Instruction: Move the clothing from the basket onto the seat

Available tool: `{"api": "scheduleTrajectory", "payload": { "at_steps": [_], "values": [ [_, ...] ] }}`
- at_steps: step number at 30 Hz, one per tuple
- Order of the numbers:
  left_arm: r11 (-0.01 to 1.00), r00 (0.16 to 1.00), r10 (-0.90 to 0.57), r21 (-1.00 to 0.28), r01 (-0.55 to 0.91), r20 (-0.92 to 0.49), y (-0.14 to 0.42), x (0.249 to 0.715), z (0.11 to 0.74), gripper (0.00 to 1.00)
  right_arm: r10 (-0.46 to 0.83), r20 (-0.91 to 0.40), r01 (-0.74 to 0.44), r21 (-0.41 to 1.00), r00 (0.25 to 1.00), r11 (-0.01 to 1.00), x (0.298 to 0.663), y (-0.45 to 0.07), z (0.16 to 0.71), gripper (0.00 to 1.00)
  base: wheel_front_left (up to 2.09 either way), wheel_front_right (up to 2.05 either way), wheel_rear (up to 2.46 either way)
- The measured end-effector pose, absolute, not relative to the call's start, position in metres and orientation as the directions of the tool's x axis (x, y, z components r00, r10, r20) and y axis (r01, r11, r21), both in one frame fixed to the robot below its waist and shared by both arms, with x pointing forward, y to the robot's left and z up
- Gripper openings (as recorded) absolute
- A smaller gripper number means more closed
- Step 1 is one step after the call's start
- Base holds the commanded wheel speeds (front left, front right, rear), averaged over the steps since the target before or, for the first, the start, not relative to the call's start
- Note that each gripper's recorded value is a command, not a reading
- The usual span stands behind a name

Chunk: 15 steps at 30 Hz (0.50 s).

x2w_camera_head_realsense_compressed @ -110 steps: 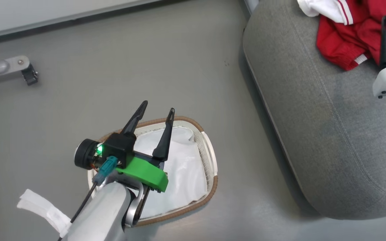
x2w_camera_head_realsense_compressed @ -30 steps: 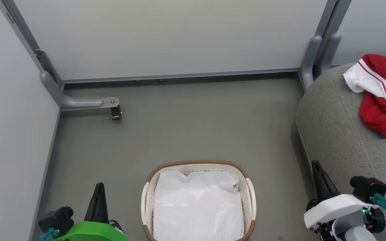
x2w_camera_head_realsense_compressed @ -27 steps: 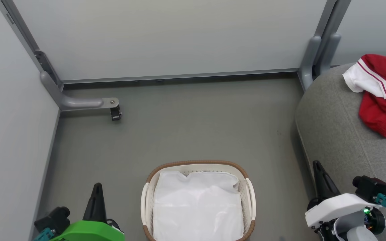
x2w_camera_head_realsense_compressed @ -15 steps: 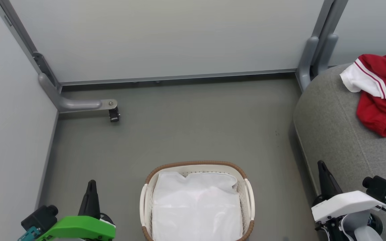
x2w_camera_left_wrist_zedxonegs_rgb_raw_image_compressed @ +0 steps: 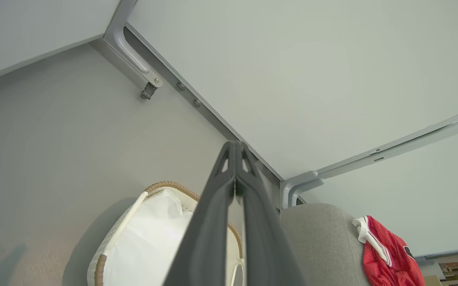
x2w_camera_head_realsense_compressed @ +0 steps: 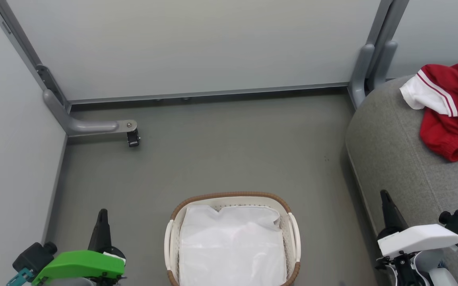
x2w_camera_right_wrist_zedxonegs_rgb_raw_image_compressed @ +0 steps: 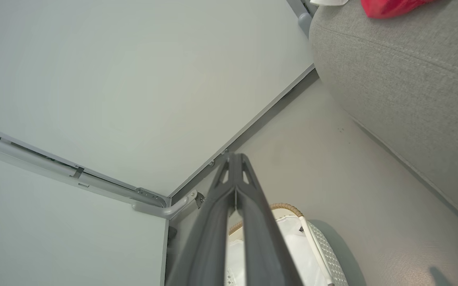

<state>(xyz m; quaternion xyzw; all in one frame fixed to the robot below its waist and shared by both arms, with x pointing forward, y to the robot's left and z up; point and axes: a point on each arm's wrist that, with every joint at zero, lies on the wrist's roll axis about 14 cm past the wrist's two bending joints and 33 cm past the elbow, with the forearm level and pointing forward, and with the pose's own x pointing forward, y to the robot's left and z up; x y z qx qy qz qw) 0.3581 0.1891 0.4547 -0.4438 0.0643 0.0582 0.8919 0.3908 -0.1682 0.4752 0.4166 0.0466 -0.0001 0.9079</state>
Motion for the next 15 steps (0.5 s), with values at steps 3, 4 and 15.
{"api": "scheduleTrajectory", "payload": {
  "at_steps": [3, 4, 15],
  "values": [
    [0.575, 0.986, 0.046, -0.803, -0.159, -0.162, 0.1904, 0.3595, 0.4565, 0.0, 0.034, -0.086, 0.046, 0.78, 0.996, 0.625, 0.3906, -0.17, 0.4757, 0.0, 0.0, 0.0, 0.0],
    [0.565, 0.986, 0.045, -0.81, -0.158, -0.161, 0.1905, 0.36, 0.457, 0.0, 0.034, -0.087, 0.048, 0.787, 0.996, 0.615, 0.3906, -0.1706, 0.4758, 0.0, 0.0, 0.0, 0.0],
    [0.468, 0.988, 0.039, -0.871, -0.151, -0.15, 0.1928, 0.3645, 0.4626, 0.0, 0.026, -0.084, 0.059, 0.856, 0.996, 0.513, 0.3911, -0.1756, 0.4795, 0.0, 0.0, 0.0, 0.0]
  ]
}}
